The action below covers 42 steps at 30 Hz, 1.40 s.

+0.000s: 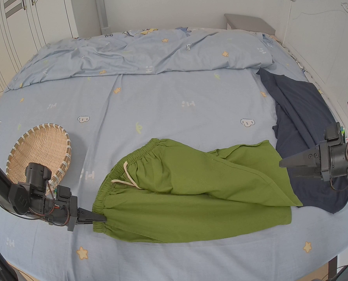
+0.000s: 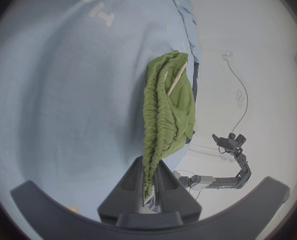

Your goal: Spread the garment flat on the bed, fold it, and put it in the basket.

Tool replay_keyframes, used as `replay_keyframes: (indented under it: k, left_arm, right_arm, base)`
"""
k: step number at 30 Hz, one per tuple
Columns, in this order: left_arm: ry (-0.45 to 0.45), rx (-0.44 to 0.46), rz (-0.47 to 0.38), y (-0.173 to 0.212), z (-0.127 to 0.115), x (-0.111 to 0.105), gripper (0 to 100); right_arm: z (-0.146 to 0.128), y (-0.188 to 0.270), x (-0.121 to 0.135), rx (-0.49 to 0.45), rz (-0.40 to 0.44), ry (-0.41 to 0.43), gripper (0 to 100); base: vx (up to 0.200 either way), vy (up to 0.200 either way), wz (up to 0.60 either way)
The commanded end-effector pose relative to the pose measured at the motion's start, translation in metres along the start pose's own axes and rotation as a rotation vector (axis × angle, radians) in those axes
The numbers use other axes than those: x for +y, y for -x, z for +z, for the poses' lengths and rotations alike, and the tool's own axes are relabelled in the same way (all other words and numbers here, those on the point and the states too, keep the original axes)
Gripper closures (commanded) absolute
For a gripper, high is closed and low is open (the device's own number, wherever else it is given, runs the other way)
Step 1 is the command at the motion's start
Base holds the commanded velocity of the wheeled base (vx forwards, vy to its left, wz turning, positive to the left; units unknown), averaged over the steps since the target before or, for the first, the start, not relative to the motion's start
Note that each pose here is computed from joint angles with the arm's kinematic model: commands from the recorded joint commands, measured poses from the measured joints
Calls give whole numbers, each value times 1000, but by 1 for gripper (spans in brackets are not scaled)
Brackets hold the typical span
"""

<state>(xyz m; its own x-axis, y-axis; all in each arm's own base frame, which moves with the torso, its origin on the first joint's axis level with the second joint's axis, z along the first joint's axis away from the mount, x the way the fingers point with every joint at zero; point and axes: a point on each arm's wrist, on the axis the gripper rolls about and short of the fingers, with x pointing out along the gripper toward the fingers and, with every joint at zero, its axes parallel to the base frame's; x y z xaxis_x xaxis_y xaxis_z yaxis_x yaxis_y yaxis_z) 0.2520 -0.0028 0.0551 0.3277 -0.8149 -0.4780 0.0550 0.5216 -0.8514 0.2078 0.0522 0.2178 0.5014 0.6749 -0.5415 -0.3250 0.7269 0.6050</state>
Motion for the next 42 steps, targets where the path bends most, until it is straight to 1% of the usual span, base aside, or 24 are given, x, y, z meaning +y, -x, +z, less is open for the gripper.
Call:
replay_keyframes:
  k: [1, 2, 5, 6, 8, 9, 12, 15, 18, 23, 26, 32, 42]
  left_arm:
    - [-16, -43, 21, 19, -16, 7, 100]
    - [-18, -42, 21, 19, -17, 7, 100]
    - [-38, -40, 29, 21, -21, 12, 100]
    - [-38, -40, 29, 21, -21, 12, 100]
    - [-41, -39, 28, 20, -19, 12, 100]
    - [-41, -39, 28, 20, -19, 12, 100]
    - [-50, -46, 27, 21, -17, 11, 100]
    - [-45, -61, 31, 24, -17, 12, 100]
    - [-38, -76, 35, 28, -17, 13, 100]
    - [-21, -79, 41, 31, -17, 14, 100]
    - [-25, -81, 40, 31, -17, 14, 100]
    - [-25, -77, 40, 30, -17, 14, 100]
    - [-30, -72, 40, 28, -17, 15, 100]
  right_arm:
    - [-10, -8, -29, 64, -11, -106, 0]
    - [-10, -8, -29, 65, -11, -108, 0]
    - [-27, -10, -44, 99, -40, -146, 0]
    - [-27, -10, -44, 99, -40, -146, 0]
    - [-41, -10, -55, 131, -60, -147, 0]
    - [-43, -10, -57, 136, -64, -146, 0]
    - [-58, -14, -72, 186, -86, -149, 0]
    - [-63, -20, -84, 230, -74, -161, 0]
    - [-68, -23, -92, 257, -58, -154, 0]
    - [-79, -37, -105, 333, -62, -197, 0]
    - [-85, -44, -110, 337, -57, -190, 0]
    - [-94, -56, -120, 311, -47, -157, 0]
    - [-96, -69, -131, 319, -46, -162, 0]
  base:
    - [0, 0, 0]
    - [0, 0, 0]
    - [0, 0, 0]
    - [0, 0, 0]
    - [0, 0, 0]
    - [0, 0, 0]
    - [0, 0, 0]
    - [0, 0, 0]
    - [0, 0, 0]
    - [0, 0, 0]
    - [0, 0, 0]
    - [0, 0, 0]
    - [0, 0, 0]
